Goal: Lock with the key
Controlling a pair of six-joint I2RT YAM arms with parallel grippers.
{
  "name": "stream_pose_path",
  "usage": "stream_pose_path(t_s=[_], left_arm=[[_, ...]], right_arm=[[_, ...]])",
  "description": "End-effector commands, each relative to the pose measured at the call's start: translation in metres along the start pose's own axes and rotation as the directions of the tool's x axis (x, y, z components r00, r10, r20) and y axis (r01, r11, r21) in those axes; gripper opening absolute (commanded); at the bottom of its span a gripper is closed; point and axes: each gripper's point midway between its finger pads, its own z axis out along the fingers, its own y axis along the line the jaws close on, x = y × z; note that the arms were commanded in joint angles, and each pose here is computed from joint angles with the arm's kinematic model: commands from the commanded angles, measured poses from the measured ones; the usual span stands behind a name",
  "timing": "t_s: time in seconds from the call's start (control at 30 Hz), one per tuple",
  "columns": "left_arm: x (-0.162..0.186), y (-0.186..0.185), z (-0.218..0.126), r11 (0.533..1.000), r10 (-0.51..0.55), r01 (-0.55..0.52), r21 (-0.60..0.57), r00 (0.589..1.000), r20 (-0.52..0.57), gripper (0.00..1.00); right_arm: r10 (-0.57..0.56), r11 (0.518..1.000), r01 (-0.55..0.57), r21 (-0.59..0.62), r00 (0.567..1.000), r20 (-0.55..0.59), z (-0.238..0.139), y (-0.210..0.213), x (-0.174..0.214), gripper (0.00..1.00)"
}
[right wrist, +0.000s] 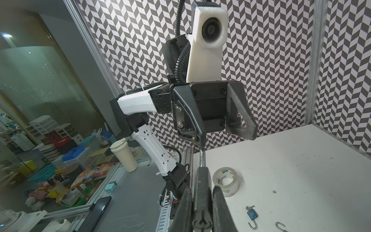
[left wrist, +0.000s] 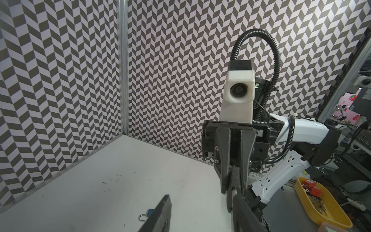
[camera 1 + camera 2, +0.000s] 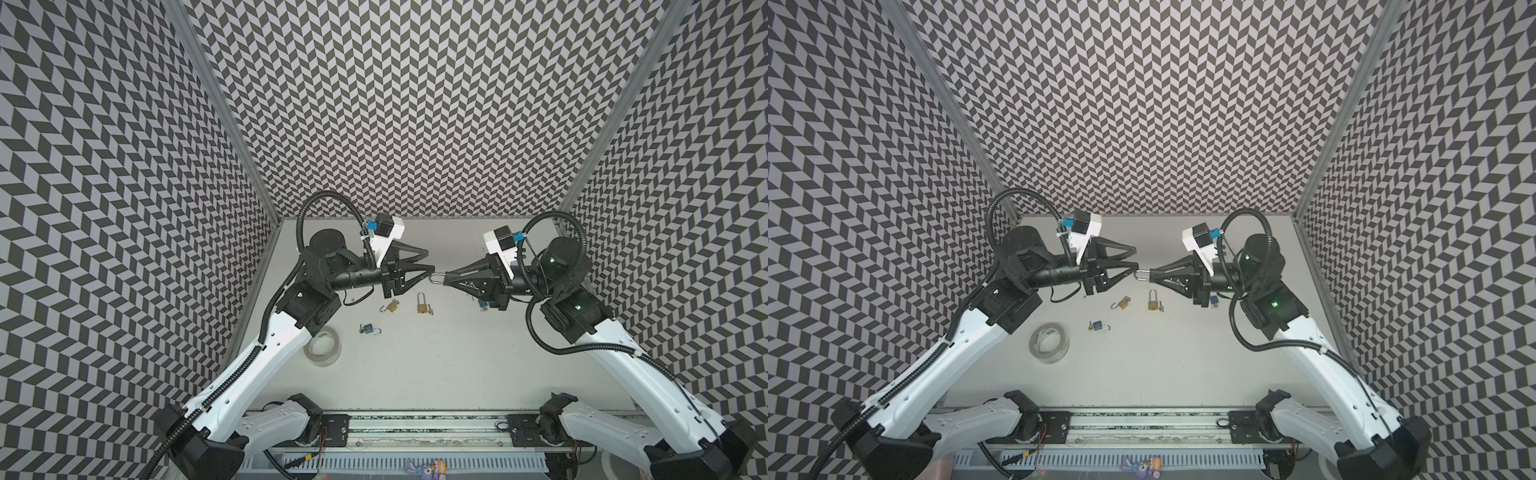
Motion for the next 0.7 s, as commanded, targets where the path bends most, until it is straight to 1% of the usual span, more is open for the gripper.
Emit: stream_pose_path(t_s=[0.0,0.07,0.17,0.23,0.5,0.57,0.67], left_arm=[[0.004,-0.011,0.001,0.997,0.013,-0.012,0.071,1.000,-0.016,0.48],[0.004,-0.012,0.001,0.997,0.017,-0.016,0.073,1.000,-0.014,0.48],[0.001,-0.013,0.000,0.997,0.023,-0.023,0.071,1.000,-0.006,0.52],[-0.001,-0.015,0.000,0.997,0.023,-0.023,0.080,1.000,-0.001,0.52],[0.011,-0.014,0.005,0.994,-0.004,0.007,0.109,1.000,-0.024,0.51],[0.013,-0.016,0.007,0.992,-0.009,0.012,0.124,1.000,-0.026,0.48],[0.013,-0.019,0.009,0.991,-0.009,0.013,0.134,1.000,-0.028,0.37]], right_arm=[[-0.071,0.997,0.072,-0.017,0.997,0.036,-0.003,0.009,-0.017,0.00],[-0.069,0.998,0.069,0.002,0.997,0.035,-0.004,0.005,-0.017,0.00],[-0.068,0.997,0.067,0.039,0.997,0.020,-0.004,-0.002,-0.014,0.00],[-0.061,0.997,0.060,0.047,0.998,0.015,-0.003,-0.004,-0.012,0.00],[-0.074,0.997,0.075,-0.004,0.995,0.062,-0.006,0.011,-0.020,0.00],[-0.069,0.998,0.070,-0.009,0.996,0.065,-0.006,0.011,-0.020,0.00],[-0.068,0.998,0.069,-0.013,0.995,0.068,-0.006,0.012,-0.021,0.00]])
